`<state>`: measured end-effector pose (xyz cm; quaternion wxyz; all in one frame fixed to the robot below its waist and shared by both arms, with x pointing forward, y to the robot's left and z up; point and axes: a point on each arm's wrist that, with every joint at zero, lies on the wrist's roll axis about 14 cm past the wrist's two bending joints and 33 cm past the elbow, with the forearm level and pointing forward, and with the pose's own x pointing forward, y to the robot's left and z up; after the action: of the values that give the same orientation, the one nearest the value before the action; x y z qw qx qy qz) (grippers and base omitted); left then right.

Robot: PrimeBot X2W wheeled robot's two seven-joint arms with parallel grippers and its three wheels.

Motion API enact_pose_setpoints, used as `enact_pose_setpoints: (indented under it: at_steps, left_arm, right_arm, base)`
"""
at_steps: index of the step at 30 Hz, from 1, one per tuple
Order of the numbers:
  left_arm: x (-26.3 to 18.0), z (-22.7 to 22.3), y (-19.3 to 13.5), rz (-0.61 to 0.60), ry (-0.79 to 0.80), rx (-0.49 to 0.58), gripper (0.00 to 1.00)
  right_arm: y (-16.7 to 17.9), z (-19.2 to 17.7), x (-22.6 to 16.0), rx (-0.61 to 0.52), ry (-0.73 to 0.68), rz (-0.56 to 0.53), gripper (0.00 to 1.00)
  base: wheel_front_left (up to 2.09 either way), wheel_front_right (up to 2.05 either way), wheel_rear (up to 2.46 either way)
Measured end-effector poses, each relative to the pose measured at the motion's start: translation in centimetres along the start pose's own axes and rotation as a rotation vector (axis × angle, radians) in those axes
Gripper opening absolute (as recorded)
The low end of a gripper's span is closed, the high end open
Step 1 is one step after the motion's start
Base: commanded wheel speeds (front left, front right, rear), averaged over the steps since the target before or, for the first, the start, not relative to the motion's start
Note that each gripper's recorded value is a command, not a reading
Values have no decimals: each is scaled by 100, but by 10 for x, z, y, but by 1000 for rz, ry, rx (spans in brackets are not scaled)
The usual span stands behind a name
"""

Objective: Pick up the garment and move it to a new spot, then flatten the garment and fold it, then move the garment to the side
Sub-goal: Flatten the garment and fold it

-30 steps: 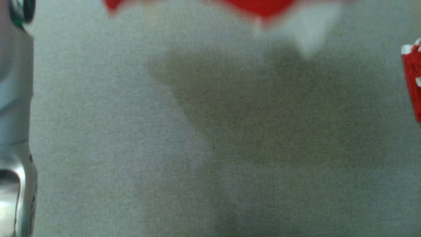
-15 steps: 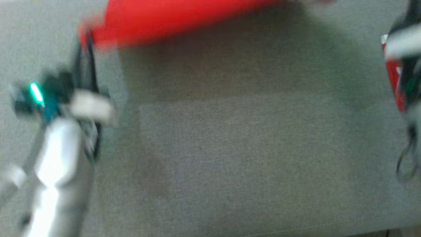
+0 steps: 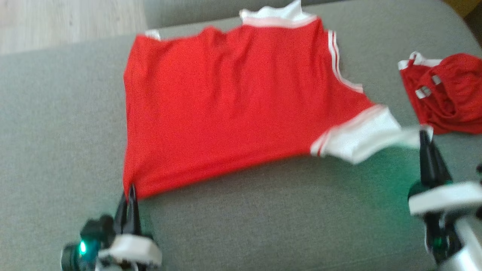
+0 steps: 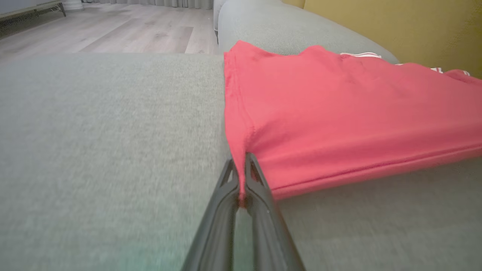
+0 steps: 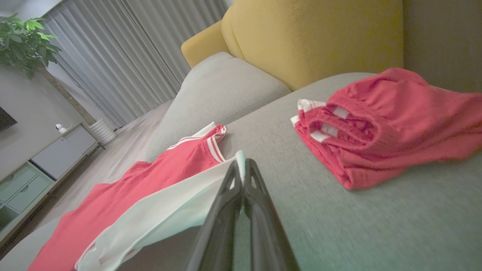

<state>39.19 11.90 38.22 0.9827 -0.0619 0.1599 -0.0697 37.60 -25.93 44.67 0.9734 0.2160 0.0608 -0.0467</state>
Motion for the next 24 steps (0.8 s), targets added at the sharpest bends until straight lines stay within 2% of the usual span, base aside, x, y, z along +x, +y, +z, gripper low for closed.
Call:
enact_pose_setpoints:
  at_steps: [8, 12, 18, 24]
  left_arm:
    - [-50, -27, 1, -8, 54, -1, 0]
    - [-64, -36, 3, -2, 75, 2, 0]
    - [-56, -25, -4, -32, 41, 1, 0]
    - [-3, 18, -26, -107, -59, 6, 0]
  right_arm:
    - [-16, -36, -65, 26, 85, -52, 0]
    - [-18, -39, -76, 26, 94, -58, 0]
    - [-13, -29, -63, 35, 59, -45, 0]
    - [15, -15, -6, 15, 27, 35, 0]
  base:
    - [0, 0, 0]
    - [0, 0, 0]
    - [0, 0, 0]
    - [0, 0, 0]
